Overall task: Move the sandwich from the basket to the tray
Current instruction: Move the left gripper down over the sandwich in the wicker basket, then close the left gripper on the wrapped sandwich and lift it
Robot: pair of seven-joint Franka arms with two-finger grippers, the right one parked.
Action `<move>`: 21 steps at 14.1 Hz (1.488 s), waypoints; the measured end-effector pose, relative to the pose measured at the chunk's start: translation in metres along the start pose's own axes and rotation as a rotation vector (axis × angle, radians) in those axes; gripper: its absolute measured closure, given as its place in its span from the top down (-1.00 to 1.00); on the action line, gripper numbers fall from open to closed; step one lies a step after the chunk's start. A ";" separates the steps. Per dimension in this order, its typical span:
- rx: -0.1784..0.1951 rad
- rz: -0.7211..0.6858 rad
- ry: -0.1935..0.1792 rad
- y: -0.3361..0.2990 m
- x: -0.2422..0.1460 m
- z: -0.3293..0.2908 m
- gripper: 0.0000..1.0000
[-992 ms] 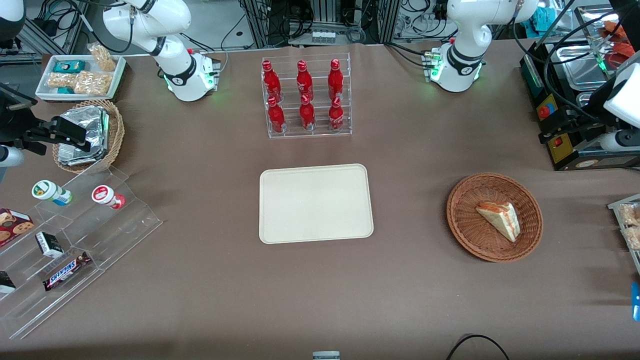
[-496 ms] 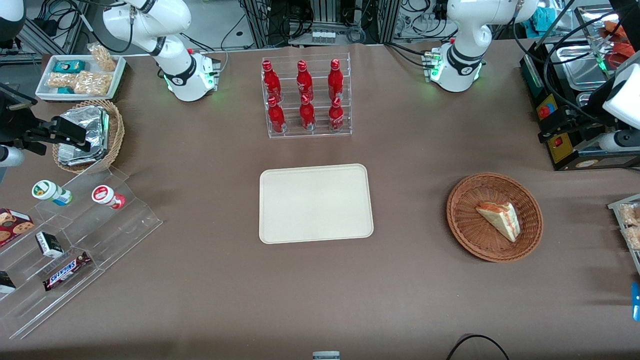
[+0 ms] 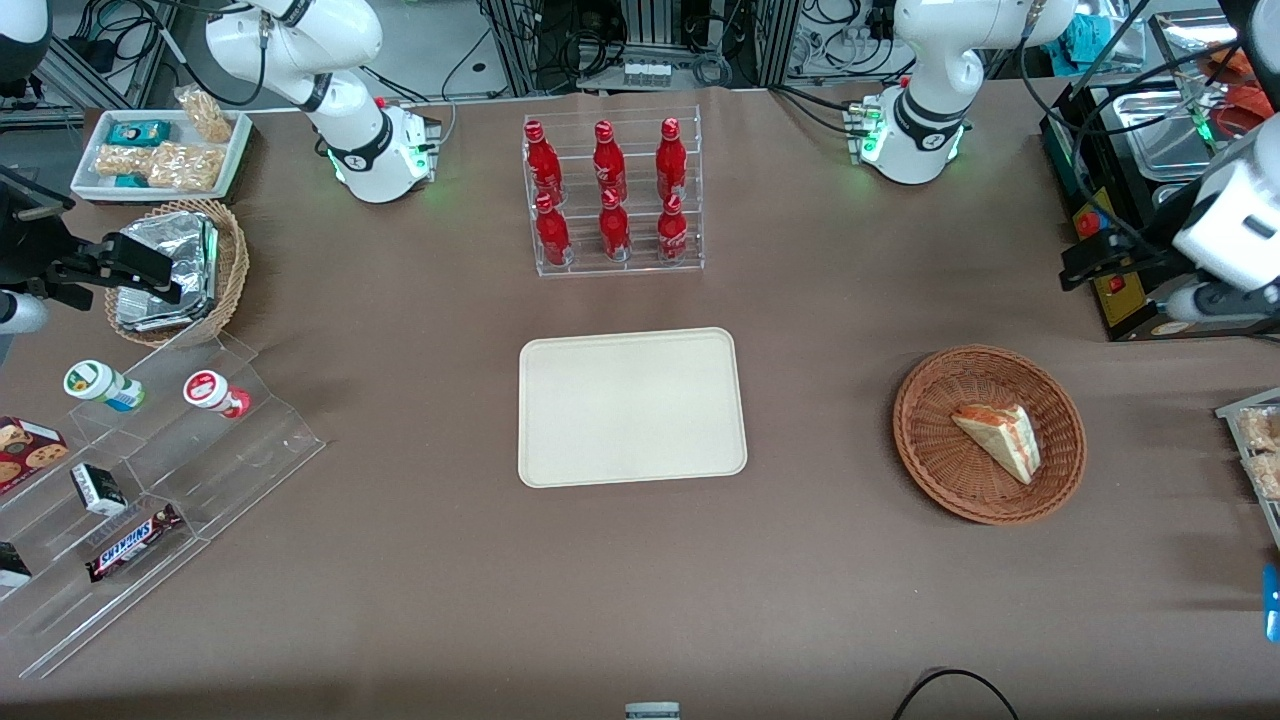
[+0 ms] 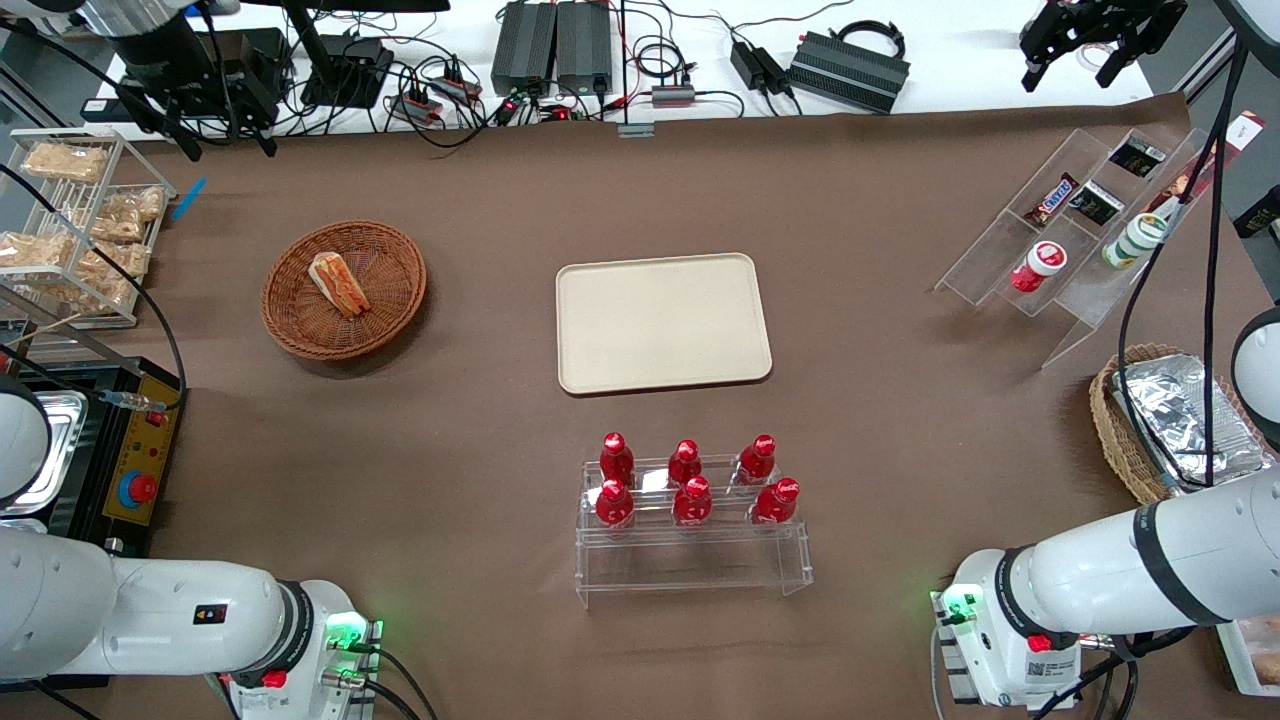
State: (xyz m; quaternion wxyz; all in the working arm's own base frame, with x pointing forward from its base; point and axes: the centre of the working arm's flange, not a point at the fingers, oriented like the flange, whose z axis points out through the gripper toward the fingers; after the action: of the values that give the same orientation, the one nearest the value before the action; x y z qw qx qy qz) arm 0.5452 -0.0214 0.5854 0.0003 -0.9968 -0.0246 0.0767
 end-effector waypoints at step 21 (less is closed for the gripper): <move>-0.062 -0.669 0.181 -0.027 0.086 0.276 1.00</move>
State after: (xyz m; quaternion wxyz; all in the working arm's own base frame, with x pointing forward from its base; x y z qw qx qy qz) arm 0.5869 0.0089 0.2991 -0.0026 -0.9358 -0.3522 -0.0174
